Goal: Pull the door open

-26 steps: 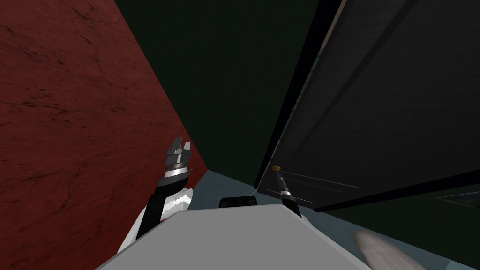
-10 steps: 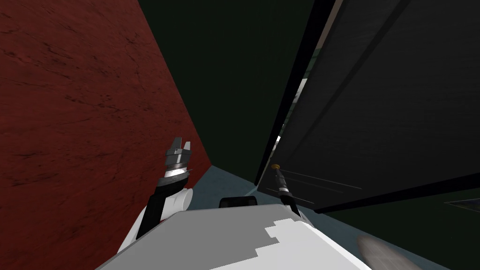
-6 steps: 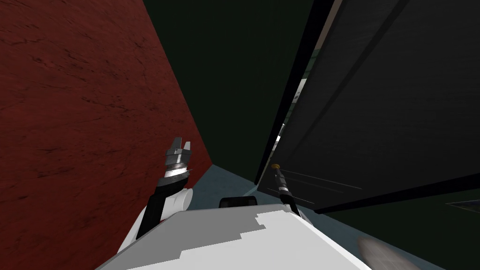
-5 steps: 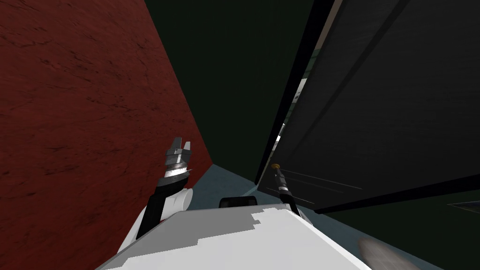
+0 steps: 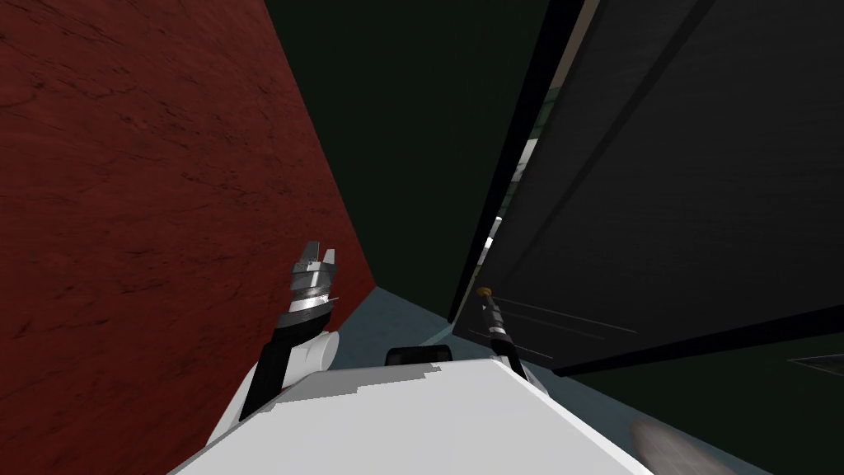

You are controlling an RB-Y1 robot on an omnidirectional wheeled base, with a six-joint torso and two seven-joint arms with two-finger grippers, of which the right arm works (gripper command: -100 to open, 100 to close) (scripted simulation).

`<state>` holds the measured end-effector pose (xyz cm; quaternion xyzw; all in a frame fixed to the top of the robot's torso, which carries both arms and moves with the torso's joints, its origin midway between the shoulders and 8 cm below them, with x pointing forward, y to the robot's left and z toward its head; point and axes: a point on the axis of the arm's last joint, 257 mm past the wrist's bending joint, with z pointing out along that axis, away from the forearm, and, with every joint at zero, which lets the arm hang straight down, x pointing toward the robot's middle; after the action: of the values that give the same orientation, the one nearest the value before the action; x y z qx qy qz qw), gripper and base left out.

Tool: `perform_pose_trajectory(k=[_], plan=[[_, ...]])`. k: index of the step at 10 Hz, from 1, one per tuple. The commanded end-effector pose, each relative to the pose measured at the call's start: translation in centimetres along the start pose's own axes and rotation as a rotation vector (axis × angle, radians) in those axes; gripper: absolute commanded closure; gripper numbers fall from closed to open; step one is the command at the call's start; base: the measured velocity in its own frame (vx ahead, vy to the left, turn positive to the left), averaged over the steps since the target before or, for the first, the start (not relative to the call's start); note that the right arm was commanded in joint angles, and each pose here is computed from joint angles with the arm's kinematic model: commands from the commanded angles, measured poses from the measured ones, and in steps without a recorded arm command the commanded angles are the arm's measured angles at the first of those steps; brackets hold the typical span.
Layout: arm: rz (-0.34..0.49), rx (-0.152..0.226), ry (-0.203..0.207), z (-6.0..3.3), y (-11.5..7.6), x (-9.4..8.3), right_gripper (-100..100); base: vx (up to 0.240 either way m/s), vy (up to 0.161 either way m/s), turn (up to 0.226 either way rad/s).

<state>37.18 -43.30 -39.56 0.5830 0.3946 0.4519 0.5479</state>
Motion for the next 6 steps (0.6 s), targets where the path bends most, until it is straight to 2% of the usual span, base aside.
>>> perform_pose_trajectory(k=[1, 2, 6], plan=[[0.058, 0.000, -0.003, 0.19, -0.04, 0.05, 100, -0.041, -0.004, 0.042], [0.060, 0.000, -0.003, 0.19, -0.04, 0.05, 100, -0.036, -0.009, 0.030], [0.193, -0.001, -0.011, 0.79, -0.02, 0.07, 100, -0.056, -0.011, 0.049]])
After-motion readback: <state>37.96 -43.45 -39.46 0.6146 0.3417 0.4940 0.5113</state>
